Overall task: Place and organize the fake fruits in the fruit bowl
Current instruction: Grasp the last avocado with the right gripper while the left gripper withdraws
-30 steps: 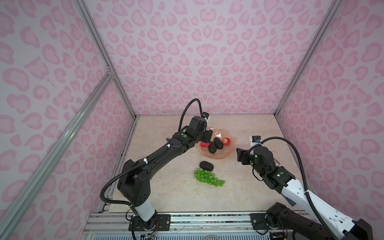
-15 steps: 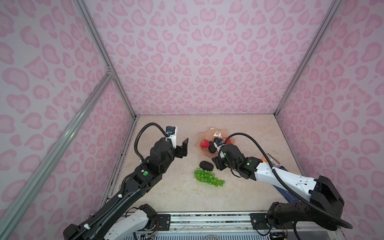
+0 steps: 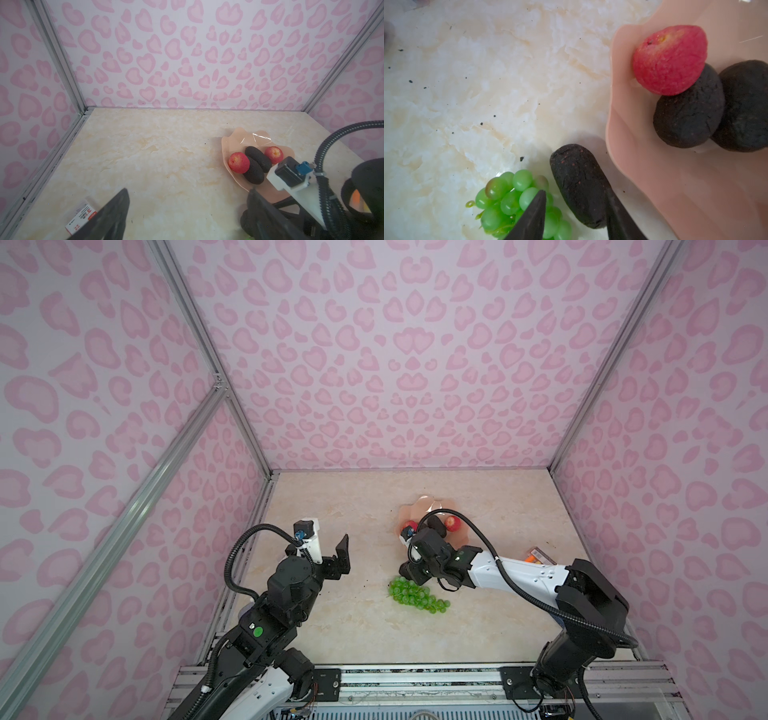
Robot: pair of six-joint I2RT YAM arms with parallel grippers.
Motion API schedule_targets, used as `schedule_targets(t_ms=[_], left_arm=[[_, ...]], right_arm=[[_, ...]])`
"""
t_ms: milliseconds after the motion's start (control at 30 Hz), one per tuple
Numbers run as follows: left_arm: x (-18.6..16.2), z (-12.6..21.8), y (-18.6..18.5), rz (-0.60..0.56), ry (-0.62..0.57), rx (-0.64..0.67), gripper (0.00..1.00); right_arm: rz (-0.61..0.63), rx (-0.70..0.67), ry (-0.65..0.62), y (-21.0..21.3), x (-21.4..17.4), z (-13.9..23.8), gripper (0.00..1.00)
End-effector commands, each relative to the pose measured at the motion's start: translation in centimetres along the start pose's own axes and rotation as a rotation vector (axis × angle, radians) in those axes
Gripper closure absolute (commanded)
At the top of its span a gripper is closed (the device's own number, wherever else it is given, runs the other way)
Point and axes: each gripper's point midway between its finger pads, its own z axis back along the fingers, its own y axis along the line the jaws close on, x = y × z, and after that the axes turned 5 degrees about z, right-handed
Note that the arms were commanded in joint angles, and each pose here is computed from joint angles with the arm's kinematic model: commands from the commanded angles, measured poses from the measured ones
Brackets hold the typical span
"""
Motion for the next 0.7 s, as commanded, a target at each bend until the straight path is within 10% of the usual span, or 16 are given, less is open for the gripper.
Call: schedule_targets(t_ms=[0, 667], left_arm=[[0.1, 0.2, 0.5, 0.006, -0.008, 0.021, 0.11], [-0.2, 0.2, 0.5, 0.000, 0.001, 0.017, 0.10]], right_arm=[[0.002, -0.026, 0.049, -0.4, -0.8, -0.7, 0.52], [0.013, -0.035, 0.110, -0.4, -1.5, -4.6, 0.48]])
